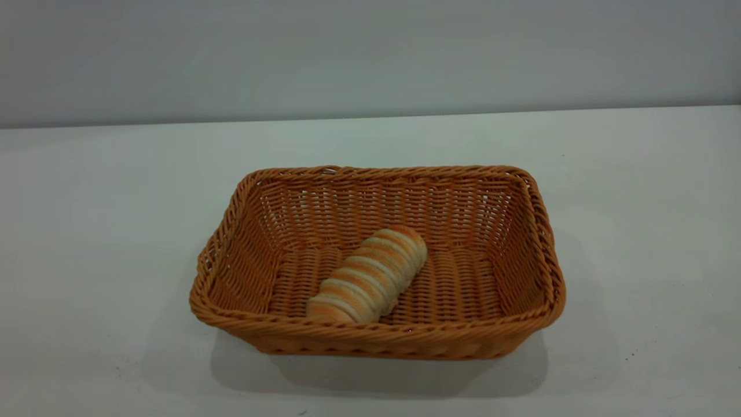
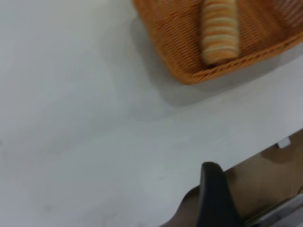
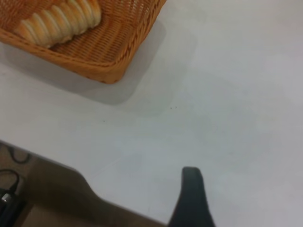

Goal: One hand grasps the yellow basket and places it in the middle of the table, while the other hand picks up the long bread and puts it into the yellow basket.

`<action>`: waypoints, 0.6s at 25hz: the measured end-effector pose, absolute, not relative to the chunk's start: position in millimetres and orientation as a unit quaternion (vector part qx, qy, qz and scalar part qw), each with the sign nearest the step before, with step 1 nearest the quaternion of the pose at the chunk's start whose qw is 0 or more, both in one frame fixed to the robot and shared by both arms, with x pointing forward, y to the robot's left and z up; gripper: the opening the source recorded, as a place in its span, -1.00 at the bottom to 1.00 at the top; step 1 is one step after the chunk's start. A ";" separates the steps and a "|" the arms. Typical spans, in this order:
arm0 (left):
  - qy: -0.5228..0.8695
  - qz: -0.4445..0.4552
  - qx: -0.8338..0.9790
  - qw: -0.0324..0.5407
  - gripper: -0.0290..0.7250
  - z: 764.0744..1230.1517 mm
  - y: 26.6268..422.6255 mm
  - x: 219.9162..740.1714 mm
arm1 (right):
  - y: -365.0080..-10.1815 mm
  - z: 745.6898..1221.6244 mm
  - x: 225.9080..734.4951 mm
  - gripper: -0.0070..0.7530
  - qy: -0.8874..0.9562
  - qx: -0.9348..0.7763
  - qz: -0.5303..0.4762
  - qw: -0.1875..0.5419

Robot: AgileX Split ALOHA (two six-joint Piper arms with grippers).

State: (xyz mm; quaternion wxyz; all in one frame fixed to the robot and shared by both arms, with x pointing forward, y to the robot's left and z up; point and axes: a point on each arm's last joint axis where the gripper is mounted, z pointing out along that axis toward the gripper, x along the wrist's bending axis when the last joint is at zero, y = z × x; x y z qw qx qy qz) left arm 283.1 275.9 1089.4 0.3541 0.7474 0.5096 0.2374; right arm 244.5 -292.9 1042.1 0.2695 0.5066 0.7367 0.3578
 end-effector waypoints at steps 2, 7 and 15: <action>0.526 0.244 0.741 0.340 0.42 1080.3 279.8 276.4 | -292.9 1042.1 244.5 0.56 0.733 0.511 0.359 0.267; 0.552 0.247 0.734 0.311 0.42 1058.3 285.8 268.2 | -292.9 1042.0 244.5 0.56 0.724 0.525 0.364 0.260; 0.560 0.262 0.722 0.310 0.42 1043.8 288.8 258.3 | -292.9 1042.0 244.5 0.56 0.723 0.527 0.365 0.259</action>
